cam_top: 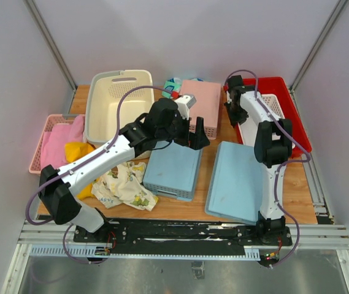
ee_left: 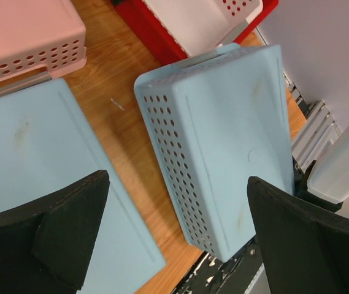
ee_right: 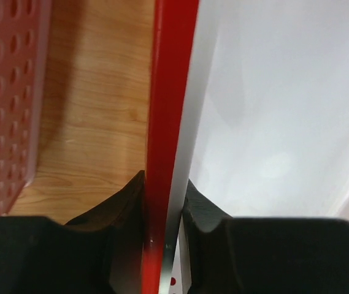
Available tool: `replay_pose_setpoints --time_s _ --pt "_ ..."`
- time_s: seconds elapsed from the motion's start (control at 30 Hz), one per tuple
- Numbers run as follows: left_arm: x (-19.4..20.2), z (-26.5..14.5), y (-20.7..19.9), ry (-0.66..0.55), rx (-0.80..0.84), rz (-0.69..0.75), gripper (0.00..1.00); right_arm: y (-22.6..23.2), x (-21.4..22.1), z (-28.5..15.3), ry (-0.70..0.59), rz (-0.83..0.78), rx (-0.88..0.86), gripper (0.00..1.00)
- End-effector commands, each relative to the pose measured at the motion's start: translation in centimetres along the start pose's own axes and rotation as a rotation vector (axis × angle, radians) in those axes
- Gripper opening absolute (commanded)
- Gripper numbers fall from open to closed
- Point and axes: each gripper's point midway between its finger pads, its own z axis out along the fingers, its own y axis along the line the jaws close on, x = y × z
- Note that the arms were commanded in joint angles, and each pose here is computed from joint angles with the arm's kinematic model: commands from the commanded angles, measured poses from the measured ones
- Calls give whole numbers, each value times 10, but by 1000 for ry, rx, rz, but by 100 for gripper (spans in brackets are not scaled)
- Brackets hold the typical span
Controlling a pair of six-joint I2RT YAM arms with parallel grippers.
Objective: Turn the large container upside down
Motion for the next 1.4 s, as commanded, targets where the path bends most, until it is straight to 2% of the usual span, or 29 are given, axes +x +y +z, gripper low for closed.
replay_pose_setpoints --time_s 0.0,0.3,0.43,0.67,0.73,0.8,0.93,1.07,1.23,1.37 --pt "-18 -10 -10 -47 21 29 99 -30 -31 -6 -101 -181 125 21" --pt "-16 -6 -11 -35 33 22 99 -35 -62 -25 -271 -330 145 20" --pt "-14 -6 -12 -29 41 19 99 -44 -57 -22 -259 -380 222 24" --pt "-14 -6 -15 -26 55 20 99 -68 -43 -39 -220 -298 369 58" --pt "-13 -6 -16 -22 62 20 99 -71 -44 -48 -232 -284 384 66" --pt "-12 -6 -17 -18 67 20 99 -78 -46 -66 -243 -253 418 69" --pt "-13 -7 -15 -23 59 21 99 -78 -45 -105 -281 -132 388 70" --pt "-7 -6 -4 -15 9 22 99 -61 -36 -146 -358 -17 263 69" --pt "6 -9 7 4 -31 18 99 -44 -11 -163 -382 24 149 69" --pt "0 -26 19 -36 -119 7 99 -24 13 -172 -386 51 34 69"
